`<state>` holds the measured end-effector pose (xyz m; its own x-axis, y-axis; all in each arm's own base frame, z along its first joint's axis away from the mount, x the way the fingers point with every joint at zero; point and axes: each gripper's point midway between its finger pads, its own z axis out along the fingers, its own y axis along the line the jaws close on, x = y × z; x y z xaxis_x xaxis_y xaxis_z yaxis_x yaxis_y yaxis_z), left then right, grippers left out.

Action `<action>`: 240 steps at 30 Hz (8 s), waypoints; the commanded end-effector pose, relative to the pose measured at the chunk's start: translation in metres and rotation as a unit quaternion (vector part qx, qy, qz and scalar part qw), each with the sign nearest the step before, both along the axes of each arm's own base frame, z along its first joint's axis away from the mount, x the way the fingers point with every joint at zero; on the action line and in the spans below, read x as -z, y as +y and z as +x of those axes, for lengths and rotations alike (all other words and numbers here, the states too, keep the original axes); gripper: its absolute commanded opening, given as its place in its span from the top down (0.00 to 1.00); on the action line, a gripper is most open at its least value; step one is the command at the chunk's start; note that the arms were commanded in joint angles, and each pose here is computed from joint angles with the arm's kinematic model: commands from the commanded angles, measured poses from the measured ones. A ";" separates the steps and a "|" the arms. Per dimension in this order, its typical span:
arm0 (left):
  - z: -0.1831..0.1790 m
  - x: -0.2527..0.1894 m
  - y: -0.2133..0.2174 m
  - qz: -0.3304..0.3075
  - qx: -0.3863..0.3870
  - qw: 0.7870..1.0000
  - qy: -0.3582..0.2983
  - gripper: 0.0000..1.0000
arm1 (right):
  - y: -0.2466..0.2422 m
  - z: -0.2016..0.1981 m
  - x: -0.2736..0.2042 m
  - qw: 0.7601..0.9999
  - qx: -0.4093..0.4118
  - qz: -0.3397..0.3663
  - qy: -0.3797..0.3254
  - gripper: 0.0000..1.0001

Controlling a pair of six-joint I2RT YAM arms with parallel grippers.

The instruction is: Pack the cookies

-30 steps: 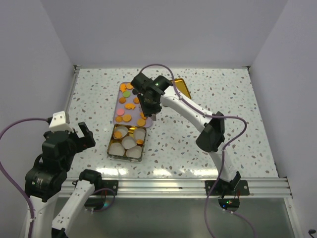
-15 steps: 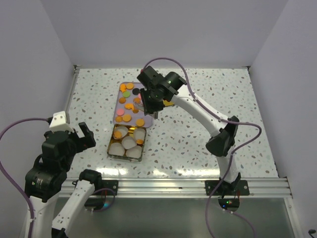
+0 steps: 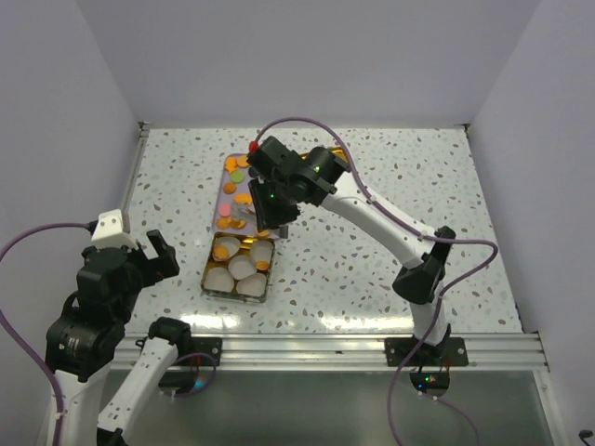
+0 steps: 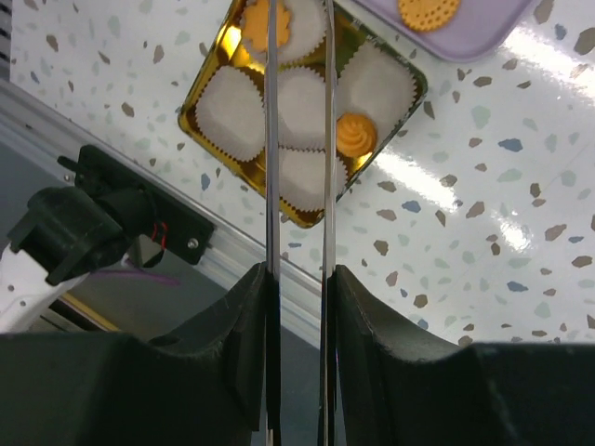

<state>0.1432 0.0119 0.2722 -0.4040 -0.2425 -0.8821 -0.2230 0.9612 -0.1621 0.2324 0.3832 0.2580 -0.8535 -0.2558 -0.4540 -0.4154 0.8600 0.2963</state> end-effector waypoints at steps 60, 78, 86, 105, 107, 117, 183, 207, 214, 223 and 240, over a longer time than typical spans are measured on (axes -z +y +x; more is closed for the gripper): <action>0.004 -0.008 -0.001 -0.001 0.002 1.000 -0.022 0.00 | -0.005 0.001 0.008 0.998 -0.023 -0.044 -0.025 0.52; 0.004 -0.006 0.010 -0.001 -0.037 0.999 -0.020 0.00 | 0.001 0.082 0.079 0.997 -0.018 -0.079 -0.002 0.52; 0.005 -0.005 0.010 0.000 -0.040 0.999 -0.014 0.00 | 0.004 0.079 0.089 0.997 -0.024 -0.079 0.011 0.53; 0.003 -0.006 0.009 -0.003 -0.033 0.999 -0.023 0.00 | 0.041 0.045 0.069 0.998 -0.046 -0.021 0.020 0.52; 0.003 -0.007 0.008 -0.003 -0.031 0.999 -0.024 0.00 | 0.043 0.043 0.070 0.998 -0.049 -0.020 0.021 0.52; 0.000 -0.009 0.007 -0.006 -0.024 0.999 -0.033 0.00 | 0.022 0.024 0.095 0.990 -0.062 -0.119 0.030 0.51; 0.001 -0.008 0.002 -0.005 -0.005 0.999 -0.035 0.00 | -0.019 0.030 0.113 0.973 -0.040 -0.226 0.014 0.52; 0.000 -0.009 0.003 -0.007 -0.008 0.999 -0.037 0.00 | -0.013 0.034 0.063 0.985 -0.038 -0.163 -0.031 0.66; 0.001 -0.008 0.002 -0.006 -0.005 0.999 -0.034 0.00 | -0.011 0.013 0.026 0.990 -0.048 -0.120 -0.053 0.66; 0.000 -0.008 0.001 -0.006 -0.002 0.999 -0.036 0.00 | 0.028 -0.066 0.016 0.989 -0.123 -0.072 -0.044 0.66; -0.003 -0.011 -0.001 -0.008 0.009 0.999 -0.043 0.00 | 0.055 -0.123 0.052 0.983 -0.154 -0.094 -0.024 0.66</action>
